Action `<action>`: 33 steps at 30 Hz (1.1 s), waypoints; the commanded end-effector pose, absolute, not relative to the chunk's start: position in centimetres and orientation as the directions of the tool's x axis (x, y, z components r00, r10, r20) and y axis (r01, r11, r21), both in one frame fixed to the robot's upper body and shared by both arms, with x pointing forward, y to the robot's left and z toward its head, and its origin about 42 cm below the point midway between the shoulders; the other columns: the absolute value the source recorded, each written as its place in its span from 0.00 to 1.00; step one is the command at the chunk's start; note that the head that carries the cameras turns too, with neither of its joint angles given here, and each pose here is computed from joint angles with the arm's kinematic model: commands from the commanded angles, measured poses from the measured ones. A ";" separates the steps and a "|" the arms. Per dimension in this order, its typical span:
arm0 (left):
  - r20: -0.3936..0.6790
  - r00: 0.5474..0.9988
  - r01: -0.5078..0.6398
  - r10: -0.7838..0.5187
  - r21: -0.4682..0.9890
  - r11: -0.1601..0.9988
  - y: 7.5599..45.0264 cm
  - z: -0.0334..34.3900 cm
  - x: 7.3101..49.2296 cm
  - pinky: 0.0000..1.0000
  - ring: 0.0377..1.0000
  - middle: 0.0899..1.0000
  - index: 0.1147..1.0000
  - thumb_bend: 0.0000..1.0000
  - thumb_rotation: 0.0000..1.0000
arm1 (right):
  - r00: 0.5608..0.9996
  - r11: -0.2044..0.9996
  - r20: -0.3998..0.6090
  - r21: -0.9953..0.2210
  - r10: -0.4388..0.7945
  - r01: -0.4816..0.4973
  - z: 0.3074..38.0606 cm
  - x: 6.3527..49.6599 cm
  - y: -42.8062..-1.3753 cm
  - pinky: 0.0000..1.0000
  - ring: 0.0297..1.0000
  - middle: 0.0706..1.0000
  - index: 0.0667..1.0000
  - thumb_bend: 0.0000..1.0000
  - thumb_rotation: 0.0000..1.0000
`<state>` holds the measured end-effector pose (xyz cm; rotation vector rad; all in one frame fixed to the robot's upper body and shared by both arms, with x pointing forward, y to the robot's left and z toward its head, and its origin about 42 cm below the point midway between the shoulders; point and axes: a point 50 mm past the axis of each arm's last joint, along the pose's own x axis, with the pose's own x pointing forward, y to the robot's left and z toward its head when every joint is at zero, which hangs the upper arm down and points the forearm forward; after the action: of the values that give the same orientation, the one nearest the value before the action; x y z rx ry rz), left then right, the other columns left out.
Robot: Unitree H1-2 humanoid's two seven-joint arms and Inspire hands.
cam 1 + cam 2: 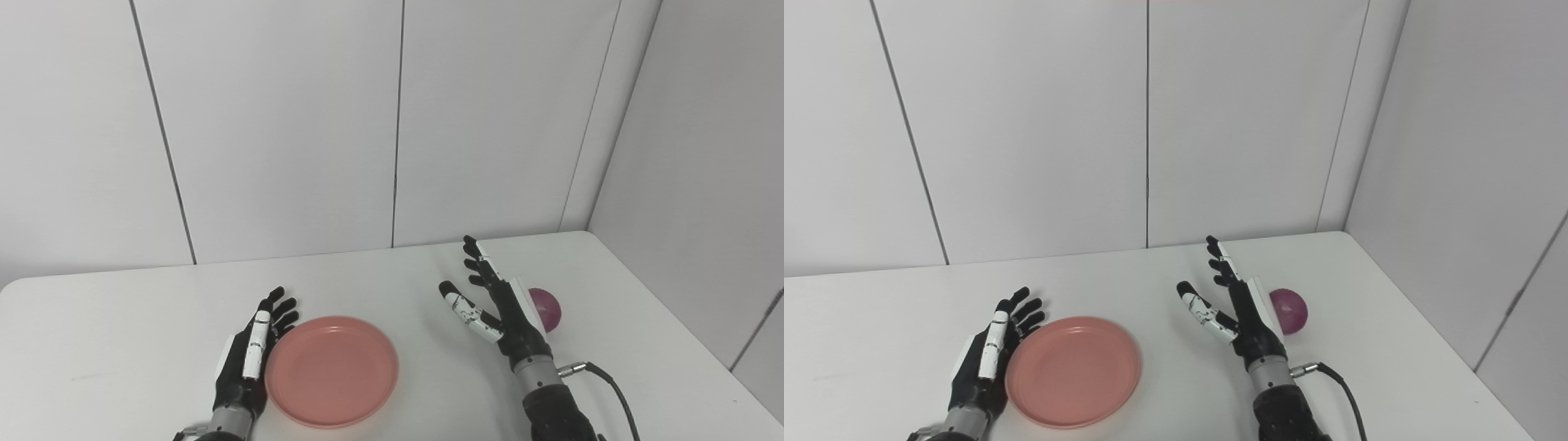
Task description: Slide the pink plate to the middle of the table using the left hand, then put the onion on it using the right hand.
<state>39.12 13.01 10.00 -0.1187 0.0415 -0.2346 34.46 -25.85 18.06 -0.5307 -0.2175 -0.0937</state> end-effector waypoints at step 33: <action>-0.089 0.973 0.201 -0.215 -0.145 0.969 17.3 7.5 40.3 0.84 0.84 0.85 0.86 0.52 1.00 | 0.929 0.653 0.283 -0.661 -0.240 0.370 23.3 37.1 -29.0 0.82 0.90 0.91 0.92 0.76 0.48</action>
<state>41.19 16.10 9.68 -0.1354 0.0342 -0.2314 36.23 -28.57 20.20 -0.7699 -0.1043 -0.2905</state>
